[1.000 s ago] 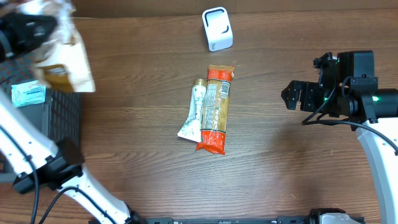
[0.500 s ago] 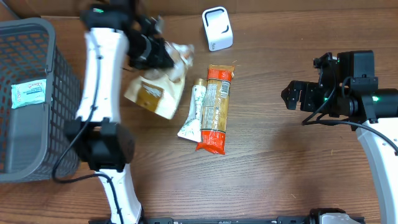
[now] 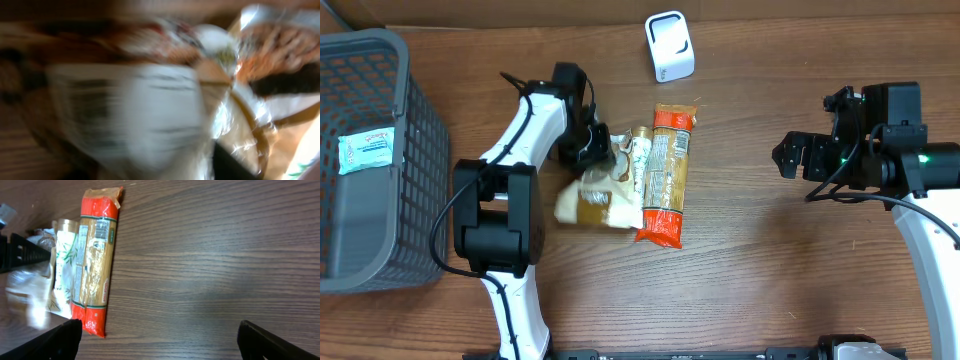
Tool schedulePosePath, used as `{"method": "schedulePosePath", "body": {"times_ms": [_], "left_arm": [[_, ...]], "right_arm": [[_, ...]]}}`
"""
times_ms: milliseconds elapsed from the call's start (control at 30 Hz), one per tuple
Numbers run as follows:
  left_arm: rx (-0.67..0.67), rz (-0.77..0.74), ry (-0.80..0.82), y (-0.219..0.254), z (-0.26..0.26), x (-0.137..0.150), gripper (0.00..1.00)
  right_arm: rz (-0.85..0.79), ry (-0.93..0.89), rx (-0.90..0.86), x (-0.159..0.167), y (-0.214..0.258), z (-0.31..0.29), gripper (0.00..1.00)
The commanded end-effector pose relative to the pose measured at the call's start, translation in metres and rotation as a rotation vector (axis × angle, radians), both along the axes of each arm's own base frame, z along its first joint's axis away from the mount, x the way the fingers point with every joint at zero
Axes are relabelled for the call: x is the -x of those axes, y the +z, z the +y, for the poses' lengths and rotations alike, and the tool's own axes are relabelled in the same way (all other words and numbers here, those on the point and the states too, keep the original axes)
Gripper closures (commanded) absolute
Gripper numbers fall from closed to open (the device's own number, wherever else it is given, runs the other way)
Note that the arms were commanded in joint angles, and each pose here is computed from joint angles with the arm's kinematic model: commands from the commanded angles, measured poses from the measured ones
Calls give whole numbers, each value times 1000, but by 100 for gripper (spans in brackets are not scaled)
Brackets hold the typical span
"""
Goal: Scan the item barcode
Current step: 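Place the brown snack bag left of the white tube and release, then reach the left gripper into the basket toward the green wipes pack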
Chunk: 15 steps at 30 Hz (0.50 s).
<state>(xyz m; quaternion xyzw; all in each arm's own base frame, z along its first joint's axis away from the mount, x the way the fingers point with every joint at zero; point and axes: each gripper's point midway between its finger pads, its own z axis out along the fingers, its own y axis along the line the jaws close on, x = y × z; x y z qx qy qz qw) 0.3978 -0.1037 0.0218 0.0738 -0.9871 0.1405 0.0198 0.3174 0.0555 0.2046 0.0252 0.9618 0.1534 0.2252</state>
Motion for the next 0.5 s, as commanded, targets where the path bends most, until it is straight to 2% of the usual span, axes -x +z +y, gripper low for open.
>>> {"method": "schedulePosePath", "body": {"times_ms": [0,33,233,467], "left_arm": [[25,41,7,-2,-12,13,4],[25,42,3,-2,-14,14,0],[23,-30,-8,29,-15,-2,0],[-37,-332,-45,169,20,-44,0]], "right_arm": [[-2,2,7,-1,-2,0,0],[-5,3,6,-1,-2,0,0],[-12,2,6,-3,-1,0,0],[-13,2,6,-3,-1,0,0]]}}
